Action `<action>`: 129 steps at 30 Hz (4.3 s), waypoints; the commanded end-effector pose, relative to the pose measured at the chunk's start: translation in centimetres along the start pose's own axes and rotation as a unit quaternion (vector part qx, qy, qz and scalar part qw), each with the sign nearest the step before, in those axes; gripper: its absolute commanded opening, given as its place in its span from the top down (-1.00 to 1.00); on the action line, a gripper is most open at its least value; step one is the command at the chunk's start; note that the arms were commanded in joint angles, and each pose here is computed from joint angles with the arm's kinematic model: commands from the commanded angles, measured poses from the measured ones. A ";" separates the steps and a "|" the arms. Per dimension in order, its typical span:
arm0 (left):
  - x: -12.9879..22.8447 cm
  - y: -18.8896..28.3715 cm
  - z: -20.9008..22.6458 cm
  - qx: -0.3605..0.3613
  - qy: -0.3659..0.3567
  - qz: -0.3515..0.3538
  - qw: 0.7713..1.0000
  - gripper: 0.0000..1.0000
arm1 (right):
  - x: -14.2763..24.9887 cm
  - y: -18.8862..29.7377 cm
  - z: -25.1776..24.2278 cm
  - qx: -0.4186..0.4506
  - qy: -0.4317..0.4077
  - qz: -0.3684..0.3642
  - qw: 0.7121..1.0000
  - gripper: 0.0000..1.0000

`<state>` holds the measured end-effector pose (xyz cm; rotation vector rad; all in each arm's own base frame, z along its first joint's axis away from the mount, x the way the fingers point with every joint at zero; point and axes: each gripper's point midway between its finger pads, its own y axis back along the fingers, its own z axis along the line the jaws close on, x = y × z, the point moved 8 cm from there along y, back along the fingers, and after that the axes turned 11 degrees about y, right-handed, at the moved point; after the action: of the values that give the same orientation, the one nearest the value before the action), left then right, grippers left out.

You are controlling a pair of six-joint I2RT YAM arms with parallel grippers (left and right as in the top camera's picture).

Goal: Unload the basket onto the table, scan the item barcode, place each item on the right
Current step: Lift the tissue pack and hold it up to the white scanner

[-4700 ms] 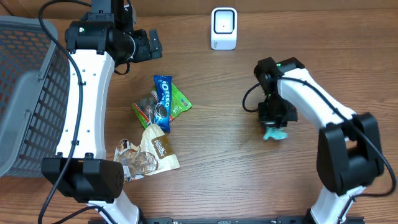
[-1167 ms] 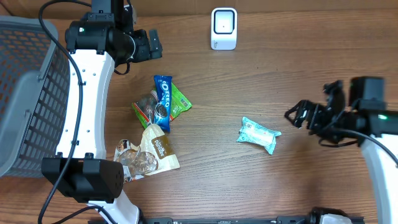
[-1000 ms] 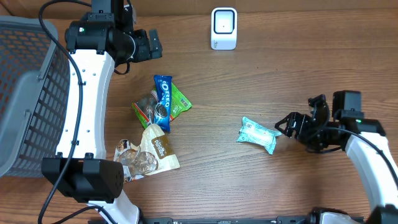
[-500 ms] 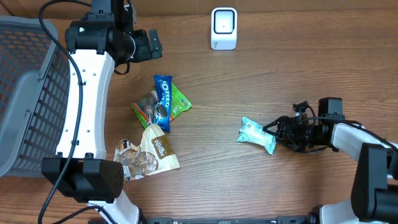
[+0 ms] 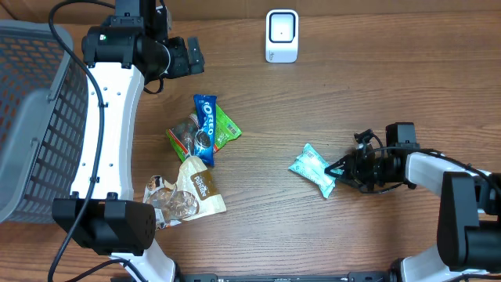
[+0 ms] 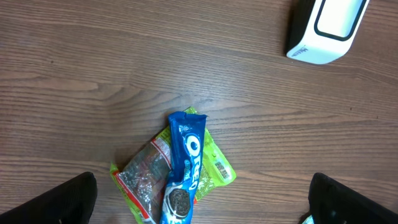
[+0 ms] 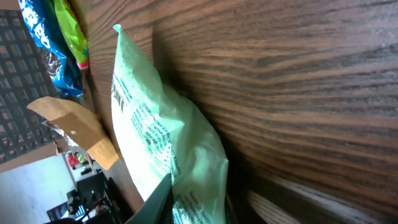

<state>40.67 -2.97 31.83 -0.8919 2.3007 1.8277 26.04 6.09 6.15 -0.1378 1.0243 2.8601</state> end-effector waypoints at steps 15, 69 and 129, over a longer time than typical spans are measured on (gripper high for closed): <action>-0.2 0.2 -0.2 0.001 0.002 -0.006 1.000 -0.99 | -10.7 8.5 17.9 0.043 0.290 -0.035 0.955 0.84; -0.2 0.2 -0.2 0.001 0.003 -0.006 1.000 -1.00 | -26.7 -7.6 18.3 0.659 0.612 -0.171 0.402 0.92; -0.2 0.2 -0.2 0.001 0.003 -0.006 1.000 -1.00 | -27.6 -5.5 19.9 0.658 0.685 -0.108 0.293 0.92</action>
<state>40.67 -2.97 31.83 -0.8923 2.3001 1.8277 54.09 21.07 13.75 -2.3264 2.5916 -0.0302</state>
